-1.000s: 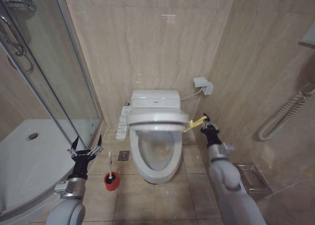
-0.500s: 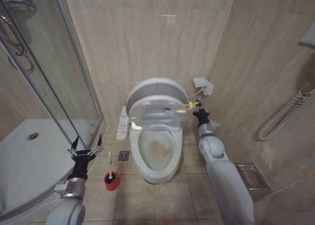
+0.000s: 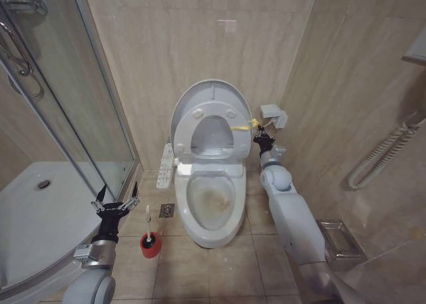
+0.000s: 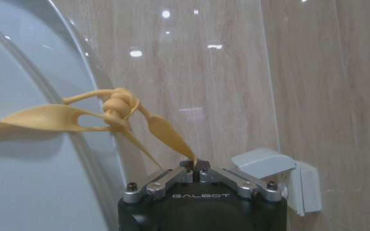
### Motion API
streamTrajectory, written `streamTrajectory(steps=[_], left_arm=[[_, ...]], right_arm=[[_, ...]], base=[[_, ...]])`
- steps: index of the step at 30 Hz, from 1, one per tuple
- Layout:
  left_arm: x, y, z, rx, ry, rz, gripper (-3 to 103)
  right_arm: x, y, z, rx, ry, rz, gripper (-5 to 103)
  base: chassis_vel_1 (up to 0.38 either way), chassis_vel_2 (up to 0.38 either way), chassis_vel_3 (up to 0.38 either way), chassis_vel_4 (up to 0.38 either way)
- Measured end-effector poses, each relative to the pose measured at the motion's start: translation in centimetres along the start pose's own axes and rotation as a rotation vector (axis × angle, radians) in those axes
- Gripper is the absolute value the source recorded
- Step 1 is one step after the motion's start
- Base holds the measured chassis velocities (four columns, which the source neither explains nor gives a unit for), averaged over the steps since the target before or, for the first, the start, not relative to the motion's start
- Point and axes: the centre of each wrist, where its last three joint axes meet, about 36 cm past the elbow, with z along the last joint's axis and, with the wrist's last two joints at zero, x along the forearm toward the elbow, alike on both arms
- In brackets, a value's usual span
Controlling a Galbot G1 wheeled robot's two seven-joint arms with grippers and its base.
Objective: Open the toilet lid, clean the toilet bowl with a toilet brush, close the toilet lid, and flush.
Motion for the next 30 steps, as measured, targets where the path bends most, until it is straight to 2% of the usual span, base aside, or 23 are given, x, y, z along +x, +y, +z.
streamTrajectory(steps=[5, 10, 18, 30], left_arm=[[0.0, 0.0, 0.0, 0.000, 0.000, 0.000, 100], [0.0, 0.0, 0.0, 0.000, 0.000, 0.000, 100], [0.0, 0.0, 0.0, 0.000, 0.000, 0.000, 100], [0.0, 0.0, 0.0, 0.000, 0.000, 0.000, 100]], right_arm=[[-0.5, 0.1, -0.4, 0.004, 0.003, -0.003, 1], [-0.8, -0.7, -0.7, 0.012, 0.002, 0.000, 1], [-1.4, -3.4, -2.5, 0.023, -0.029, 0.016, 1], [-1.3, -2.9, -3.6, 0.008, -0.055, 0.007, 1]], base=[[0.000, 0.000, 0.000, 0.000], [0.000, 0.000, 0.000, 0.000], [0.000, 0.000, 0.000, 0.000], [0.000, 0.000, 0.000, 0.000]])
